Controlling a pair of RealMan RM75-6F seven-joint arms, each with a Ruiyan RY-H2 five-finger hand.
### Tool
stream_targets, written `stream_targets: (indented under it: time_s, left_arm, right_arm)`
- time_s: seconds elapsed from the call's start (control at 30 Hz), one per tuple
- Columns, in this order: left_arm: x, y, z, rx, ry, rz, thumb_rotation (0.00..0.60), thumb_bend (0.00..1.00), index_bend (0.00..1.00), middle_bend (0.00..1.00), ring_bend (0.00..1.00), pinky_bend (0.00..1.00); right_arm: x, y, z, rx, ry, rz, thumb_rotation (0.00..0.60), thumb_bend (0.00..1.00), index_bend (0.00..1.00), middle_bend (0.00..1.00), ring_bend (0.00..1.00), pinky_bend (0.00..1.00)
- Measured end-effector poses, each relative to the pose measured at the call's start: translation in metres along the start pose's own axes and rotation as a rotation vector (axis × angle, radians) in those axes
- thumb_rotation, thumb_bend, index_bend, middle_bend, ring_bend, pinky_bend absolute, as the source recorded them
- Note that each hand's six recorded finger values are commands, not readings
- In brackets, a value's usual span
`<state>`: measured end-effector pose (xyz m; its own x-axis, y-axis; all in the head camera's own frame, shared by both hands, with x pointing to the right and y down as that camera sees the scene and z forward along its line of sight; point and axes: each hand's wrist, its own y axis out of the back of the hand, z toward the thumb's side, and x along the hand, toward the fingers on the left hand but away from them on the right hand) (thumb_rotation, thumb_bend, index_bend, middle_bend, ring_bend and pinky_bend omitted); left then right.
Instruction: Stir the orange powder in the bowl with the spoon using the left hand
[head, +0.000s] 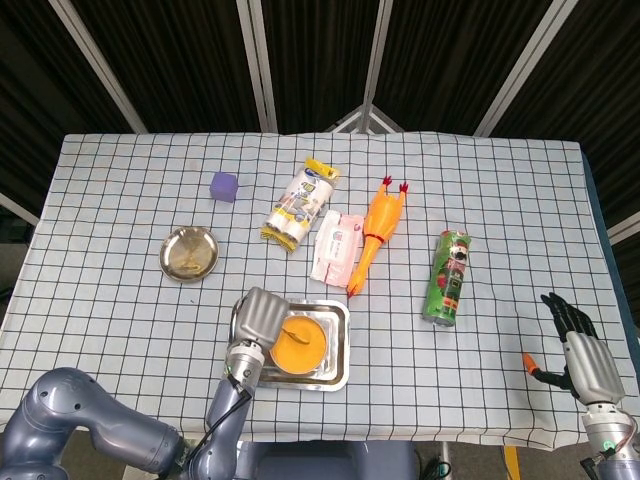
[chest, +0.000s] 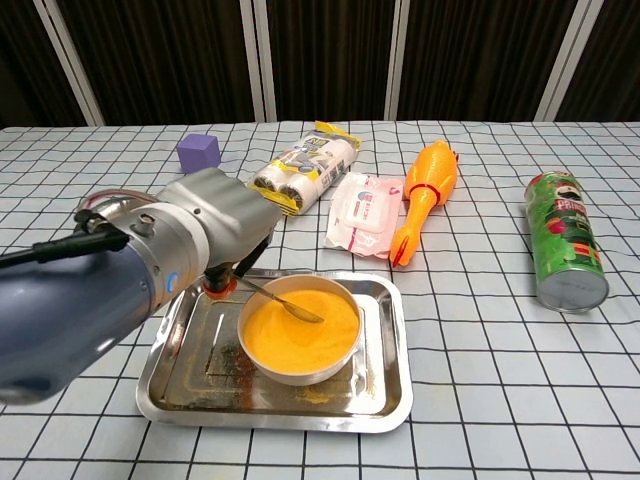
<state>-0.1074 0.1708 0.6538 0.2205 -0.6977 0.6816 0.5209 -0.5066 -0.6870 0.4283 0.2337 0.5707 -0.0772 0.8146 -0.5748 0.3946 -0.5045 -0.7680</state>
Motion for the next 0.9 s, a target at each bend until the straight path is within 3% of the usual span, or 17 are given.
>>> stream_targets:
  time_s: [0.3, 0.9]
  left_arm:
    - [-0.010, 0.005, 0.001, -0.016, -0.035, 0.011, 0.600, 0.80, 0.81, 1.00, 1.00, 0.99]
    - [0.011, 0.017, -0.012, -0.010, 0.057, 0.088, 0.600, 0.80, 0.81, 1.00, 1.00, 0.99]
  right_arm:
    - [0.000, 0.000, 0.000, -0.003, -0.004, 0.001, 0.600, 0.37, 0.00, 0.00, 0.00, 0.00]
    - [-0.001, 0.000, -0.002, -0.012, -0.010, 0.004, 0.600, 0.37, 0.00, 0.00, 0.00, 0.00]
